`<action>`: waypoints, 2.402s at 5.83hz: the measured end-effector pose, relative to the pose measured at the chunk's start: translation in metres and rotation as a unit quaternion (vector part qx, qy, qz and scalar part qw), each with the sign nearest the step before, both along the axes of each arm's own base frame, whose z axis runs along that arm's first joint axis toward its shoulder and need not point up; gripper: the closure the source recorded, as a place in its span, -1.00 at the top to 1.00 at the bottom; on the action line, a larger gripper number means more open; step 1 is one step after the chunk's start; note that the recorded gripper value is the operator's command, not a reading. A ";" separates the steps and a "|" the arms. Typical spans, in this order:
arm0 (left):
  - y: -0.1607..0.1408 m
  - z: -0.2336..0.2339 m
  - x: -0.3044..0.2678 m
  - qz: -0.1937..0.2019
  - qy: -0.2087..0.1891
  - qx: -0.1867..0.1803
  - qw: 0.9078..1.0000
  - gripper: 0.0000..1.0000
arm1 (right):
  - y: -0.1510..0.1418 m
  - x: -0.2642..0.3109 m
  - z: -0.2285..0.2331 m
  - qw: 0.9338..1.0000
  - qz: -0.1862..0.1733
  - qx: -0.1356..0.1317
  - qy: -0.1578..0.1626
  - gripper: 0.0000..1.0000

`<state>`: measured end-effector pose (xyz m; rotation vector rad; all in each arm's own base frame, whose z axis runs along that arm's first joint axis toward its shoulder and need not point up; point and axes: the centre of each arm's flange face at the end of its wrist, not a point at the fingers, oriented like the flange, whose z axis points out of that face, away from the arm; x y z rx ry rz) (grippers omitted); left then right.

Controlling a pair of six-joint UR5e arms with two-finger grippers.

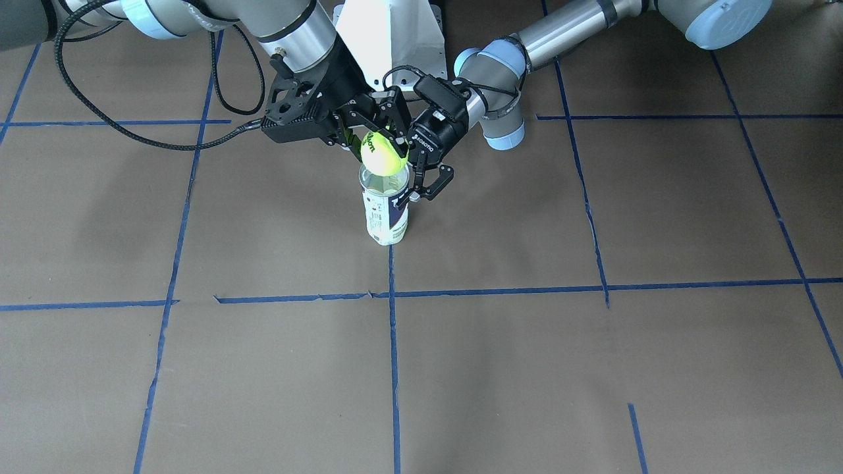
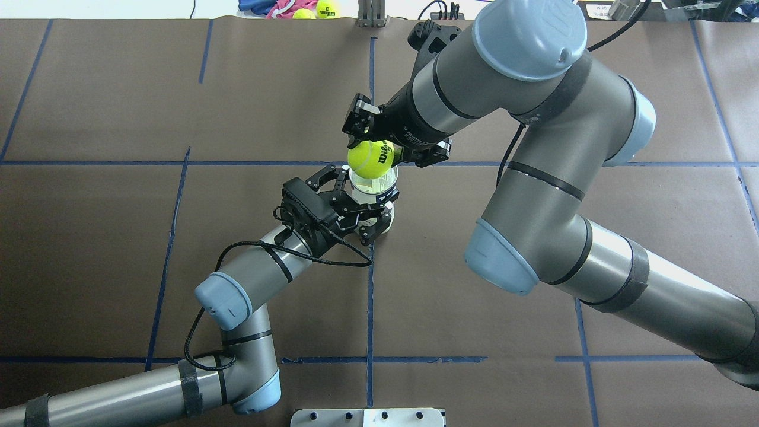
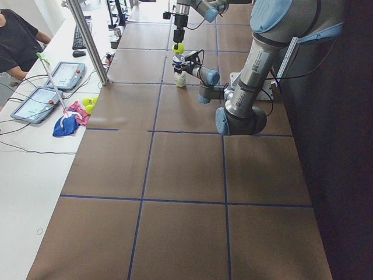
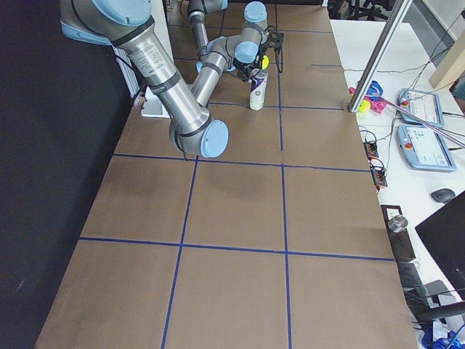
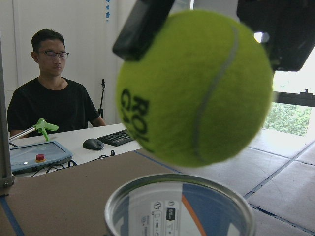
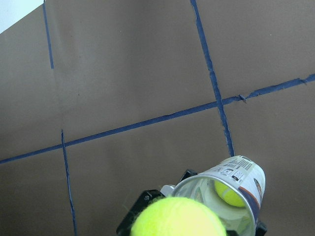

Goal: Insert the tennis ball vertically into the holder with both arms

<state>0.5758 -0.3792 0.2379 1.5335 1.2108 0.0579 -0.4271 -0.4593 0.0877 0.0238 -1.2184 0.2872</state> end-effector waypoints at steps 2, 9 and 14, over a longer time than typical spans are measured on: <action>0.000 0.000 0.000 0.000 0.000 0.000 1.000 0.65 | -0.003 -0.004 0.003 1.000 -0.001 0.001 0.005 0.98; 0.001 -0.010 -0.007 0.000 0.013 0.004 1.000 0.99 | -0.037 0.042 0.017 1.000 0.023 -0.003 0.009 0.98; 0.009 -0.052 -0.077 -0.010 0.084 0.024 0.996 0.99 | -0.068 0.077 0.049 0.998 0.042 0.017 0.038 0.97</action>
